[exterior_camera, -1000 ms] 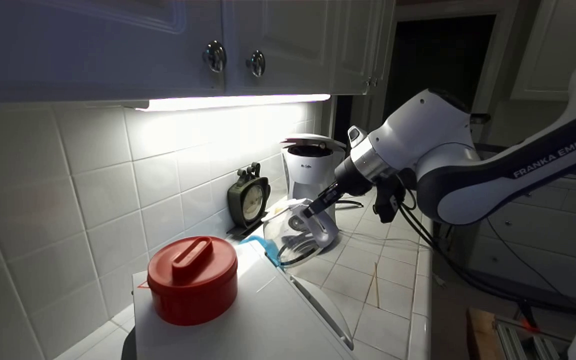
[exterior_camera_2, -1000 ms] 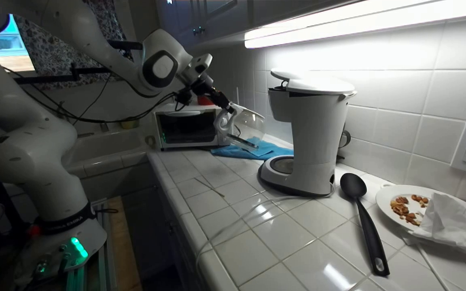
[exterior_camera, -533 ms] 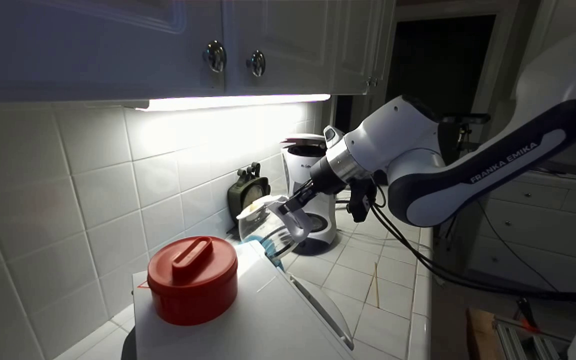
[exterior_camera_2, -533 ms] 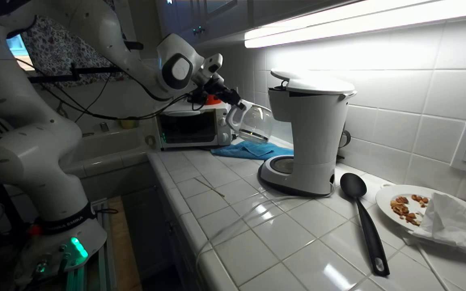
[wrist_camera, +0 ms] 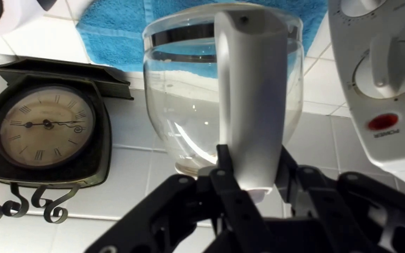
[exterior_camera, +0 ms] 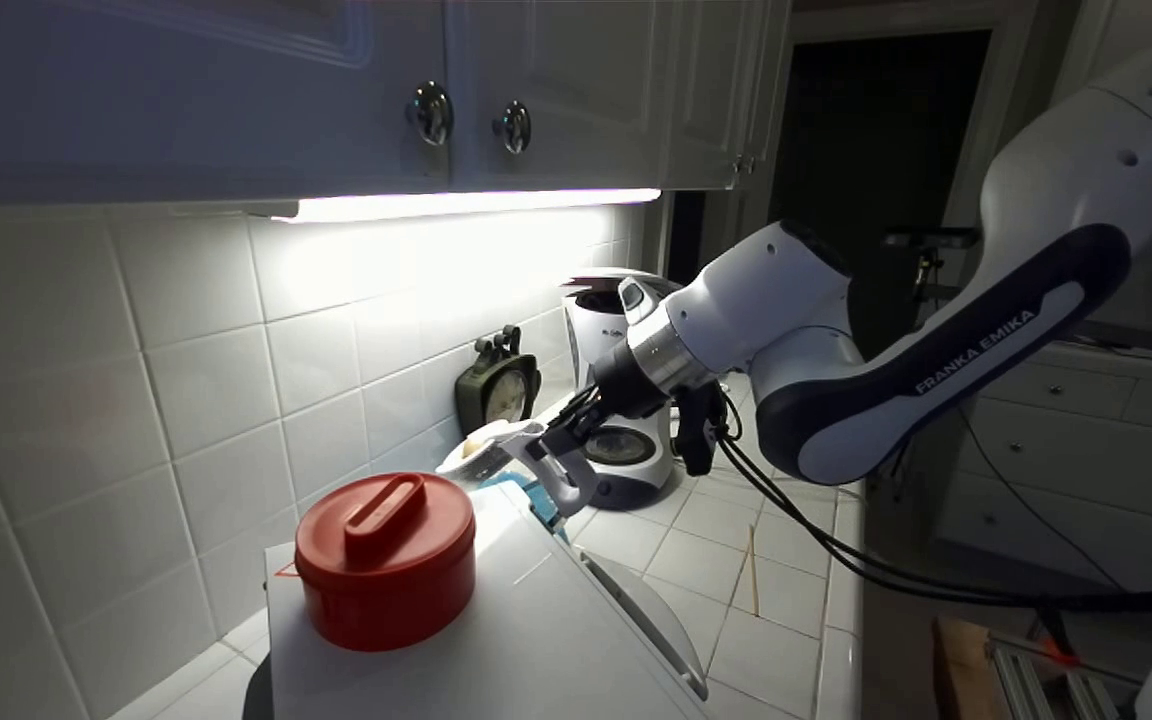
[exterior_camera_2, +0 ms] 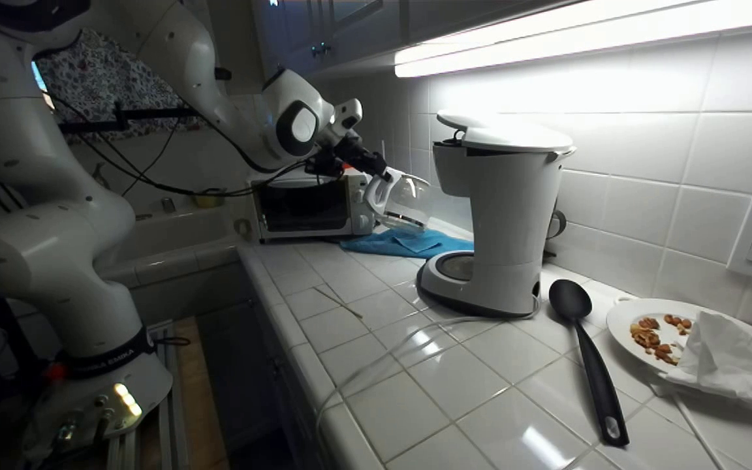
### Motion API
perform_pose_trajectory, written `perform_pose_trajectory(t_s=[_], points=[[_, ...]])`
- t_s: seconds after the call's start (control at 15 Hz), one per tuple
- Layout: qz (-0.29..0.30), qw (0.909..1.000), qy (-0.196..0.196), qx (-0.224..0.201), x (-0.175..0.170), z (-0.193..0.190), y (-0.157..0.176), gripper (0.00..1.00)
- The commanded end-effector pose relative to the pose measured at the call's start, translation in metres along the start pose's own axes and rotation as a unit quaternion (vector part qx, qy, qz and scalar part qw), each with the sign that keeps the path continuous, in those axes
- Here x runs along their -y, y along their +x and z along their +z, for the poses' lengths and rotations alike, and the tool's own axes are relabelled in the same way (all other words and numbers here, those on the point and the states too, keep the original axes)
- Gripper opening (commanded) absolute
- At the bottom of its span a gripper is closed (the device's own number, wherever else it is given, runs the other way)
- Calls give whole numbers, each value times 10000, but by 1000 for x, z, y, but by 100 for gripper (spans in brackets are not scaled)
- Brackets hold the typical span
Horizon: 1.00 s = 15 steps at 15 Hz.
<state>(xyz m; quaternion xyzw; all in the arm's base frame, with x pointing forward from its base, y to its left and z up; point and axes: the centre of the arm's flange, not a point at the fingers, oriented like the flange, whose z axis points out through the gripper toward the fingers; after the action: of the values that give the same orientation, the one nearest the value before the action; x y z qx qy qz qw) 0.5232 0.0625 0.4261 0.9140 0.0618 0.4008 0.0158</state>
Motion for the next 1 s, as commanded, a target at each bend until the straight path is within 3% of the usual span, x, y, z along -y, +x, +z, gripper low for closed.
perform_pose_trajectory(t_s=[0.0, 0.73, 0.93], points=[[-102, 9998, 115, -144, 12, 23, -4, 9], [-224, 9993, -10, -301, -14, 35, -3, 8], [-186, 9994, 178, -213, -8, 44, -17, 9]])
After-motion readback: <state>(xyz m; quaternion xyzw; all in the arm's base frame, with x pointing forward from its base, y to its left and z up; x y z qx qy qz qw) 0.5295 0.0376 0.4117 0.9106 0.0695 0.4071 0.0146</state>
